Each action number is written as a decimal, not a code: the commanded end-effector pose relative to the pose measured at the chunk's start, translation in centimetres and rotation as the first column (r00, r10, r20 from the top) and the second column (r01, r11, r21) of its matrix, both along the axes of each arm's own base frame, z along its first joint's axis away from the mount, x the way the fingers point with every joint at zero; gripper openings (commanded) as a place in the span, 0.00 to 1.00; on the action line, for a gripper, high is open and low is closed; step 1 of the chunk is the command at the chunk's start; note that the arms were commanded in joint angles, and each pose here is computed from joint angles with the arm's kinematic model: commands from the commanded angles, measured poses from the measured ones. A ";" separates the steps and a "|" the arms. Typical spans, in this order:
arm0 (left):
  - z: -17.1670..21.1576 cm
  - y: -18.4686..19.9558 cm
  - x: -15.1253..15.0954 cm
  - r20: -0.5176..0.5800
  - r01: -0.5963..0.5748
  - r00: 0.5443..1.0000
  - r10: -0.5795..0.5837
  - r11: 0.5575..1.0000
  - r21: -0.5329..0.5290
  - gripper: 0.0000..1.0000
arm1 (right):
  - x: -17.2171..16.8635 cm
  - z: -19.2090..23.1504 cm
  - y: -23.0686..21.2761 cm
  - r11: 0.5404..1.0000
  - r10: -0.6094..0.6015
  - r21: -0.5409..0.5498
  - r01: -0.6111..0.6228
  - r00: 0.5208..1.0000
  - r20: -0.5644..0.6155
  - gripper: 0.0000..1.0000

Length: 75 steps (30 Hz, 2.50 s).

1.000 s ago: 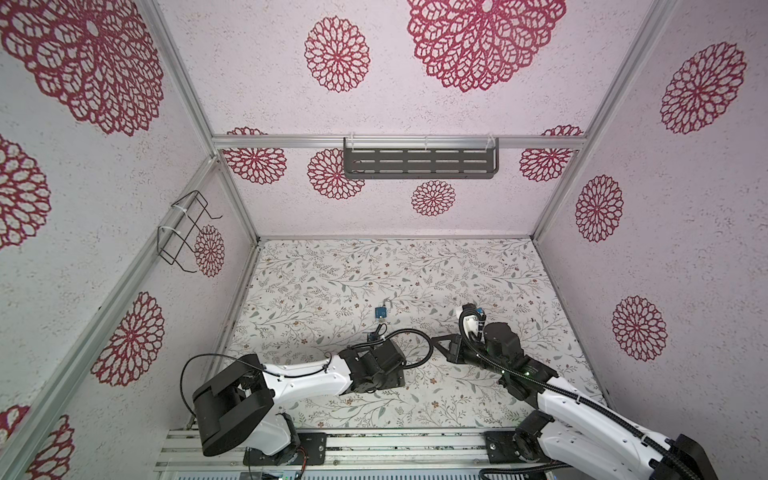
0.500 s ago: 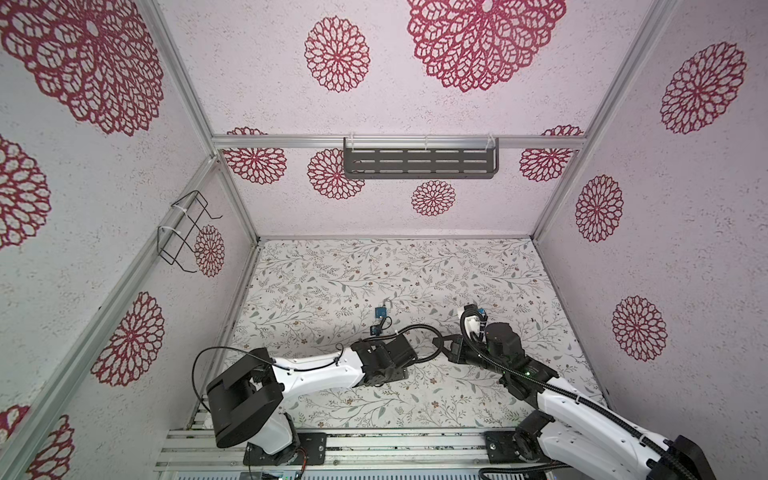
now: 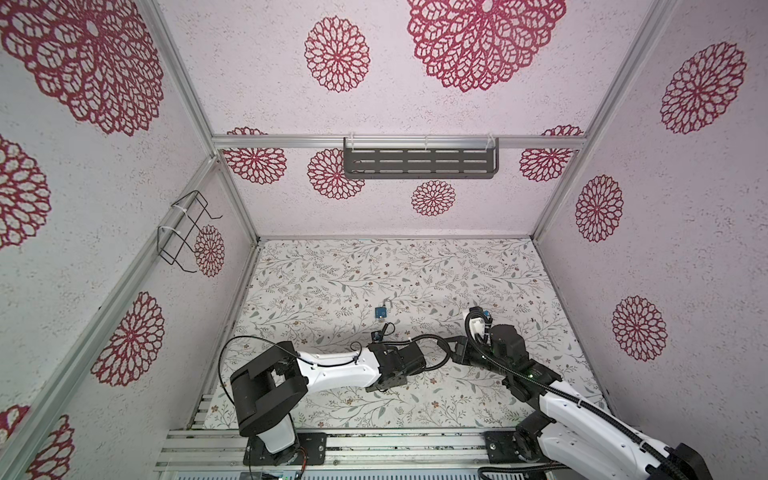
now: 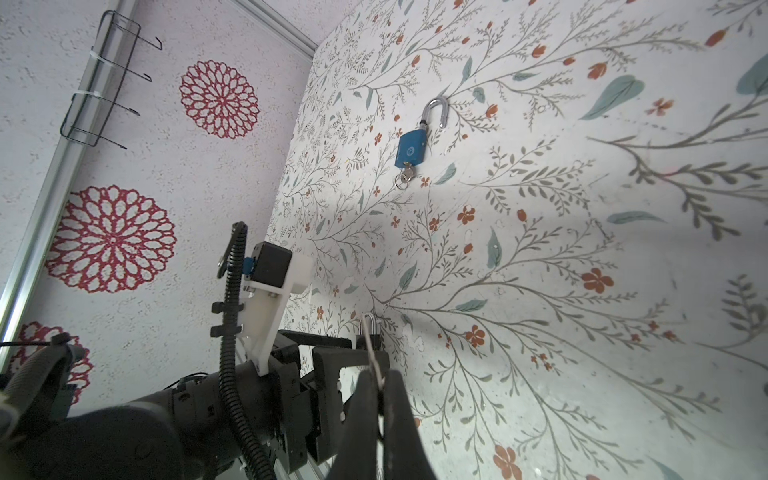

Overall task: Unlock with the key
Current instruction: 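Lower the left gripper onto the grey padlock body and close it, then lift the grey padlock off the table with the left gripper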

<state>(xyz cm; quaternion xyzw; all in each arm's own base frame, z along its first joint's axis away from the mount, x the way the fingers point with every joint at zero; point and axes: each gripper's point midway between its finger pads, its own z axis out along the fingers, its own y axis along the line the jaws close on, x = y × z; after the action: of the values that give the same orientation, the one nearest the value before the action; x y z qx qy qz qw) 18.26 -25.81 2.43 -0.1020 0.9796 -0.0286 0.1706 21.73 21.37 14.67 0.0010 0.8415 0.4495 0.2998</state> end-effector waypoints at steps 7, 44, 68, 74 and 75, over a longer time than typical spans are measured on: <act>-1.5 0.4 -0.1 -0.011 -0.029 0.999 0.030 0.998 0.047 0.67 | 0.1 0.8 -0.3 1.000 0.001 0.027 -0.002 1.000 0.028 0.00; -0.6 0.7 0.3 0.013 -0.045 0.999 0.045 0.999 0.002 0.34 | 0.7 1.2 -0.1 0.997 -0.004 0.080 0.002 1.000 0.018 0.00; 7.8 4.7 4.0 0.222 -0.193 0.933 0.282 0.916 -0.353 0.18 | 1.6 2.8 1.3 1.000 0.026 -0.014 -0.026 0.998 0.060 0.00; 9.5 6.3 4.7 0.243 -0.242 0.894 0.377 0.861 -0.446 0.14 | 1.4 3.1 3.1 0.999 0.023 -0.032 -0.020 0.994 0.106 0.00; 9.7 6.4 4.8 0.242 -0.250 0.888 0.392 0.851 -0.461 0.14 | 1.2 3.2 3.5 0.999 0.027 -0.029 -0.023 0.993 0.112 0.00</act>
<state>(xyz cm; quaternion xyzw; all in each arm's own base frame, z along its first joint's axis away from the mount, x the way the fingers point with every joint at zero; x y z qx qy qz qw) 22.11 -19.75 10.90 -0.2642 0.8990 -0.1991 0.2869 21.91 24.16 15.84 -0.0360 0.8459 0.4412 0.2976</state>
